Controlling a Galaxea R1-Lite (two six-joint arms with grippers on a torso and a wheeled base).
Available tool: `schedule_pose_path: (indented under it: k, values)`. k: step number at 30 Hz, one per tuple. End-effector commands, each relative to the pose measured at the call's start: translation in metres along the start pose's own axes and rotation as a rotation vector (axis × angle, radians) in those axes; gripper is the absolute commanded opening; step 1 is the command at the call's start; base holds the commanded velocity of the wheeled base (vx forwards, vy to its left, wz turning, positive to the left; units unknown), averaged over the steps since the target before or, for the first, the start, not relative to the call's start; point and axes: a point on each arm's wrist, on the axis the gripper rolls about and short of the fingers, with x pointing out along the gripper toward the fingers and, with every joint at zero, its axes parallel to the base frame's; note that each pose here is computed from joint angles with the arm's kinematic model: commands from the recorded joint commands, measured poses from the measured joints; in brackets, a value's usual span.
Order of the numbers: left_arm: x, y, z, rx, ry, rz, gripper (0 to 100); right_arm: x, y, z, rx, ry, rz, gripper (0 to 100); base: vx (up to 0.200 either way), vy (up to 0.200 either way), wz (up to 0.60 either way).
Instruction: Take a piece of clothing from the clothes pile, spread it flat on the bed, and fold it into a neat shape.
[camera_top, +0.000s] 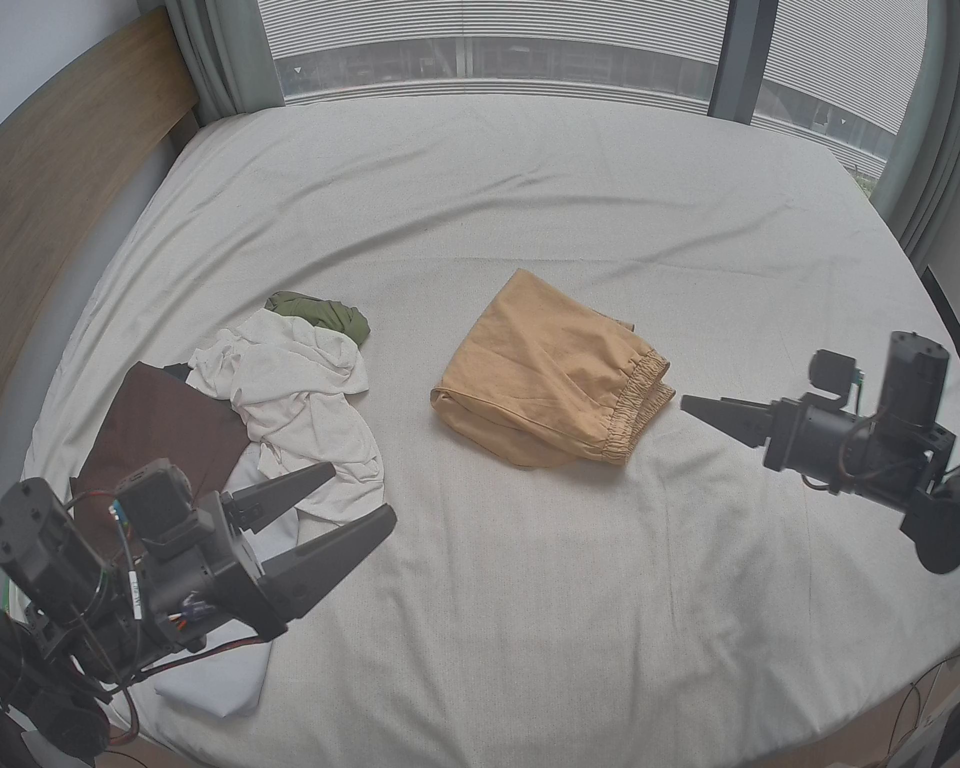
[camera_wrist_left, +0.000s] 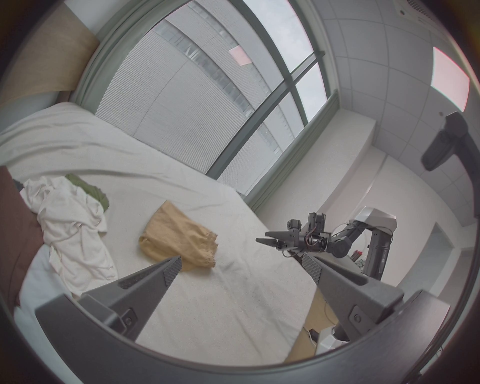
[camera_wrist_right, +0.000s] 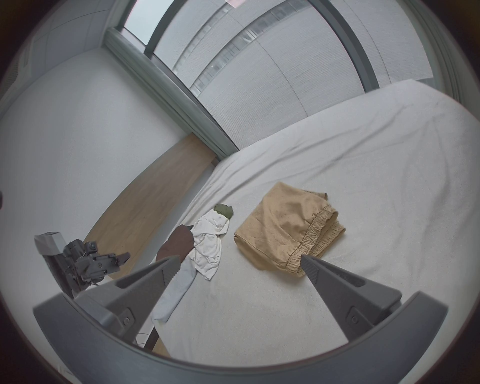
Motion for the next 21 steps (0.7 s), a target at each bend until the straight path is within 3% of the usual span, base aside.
schedule_pose_path:
  k: [1,11,21]
  values:
    - [-0.042,-0.033,0.015,0.036,-0.107,-0.093,100,-0.072,0.044,0.003,-0.102,-0.131,0.069,100,0.0,0.0,0.0]
    - [-0.075,-0.045,0.017,0.036,-0.116,-0.115,100,-0.113,0.059,-0.014,-0.127,-0.182,0.082,100,0.0,0.0,0.0]
    - [-0.123,-0.048,-0.003,-0.01,0.049,-0.018,100,-0.159,0.072,-0.037,-0.141,-0.216,0.066,100,0.0,0.0,0.0]
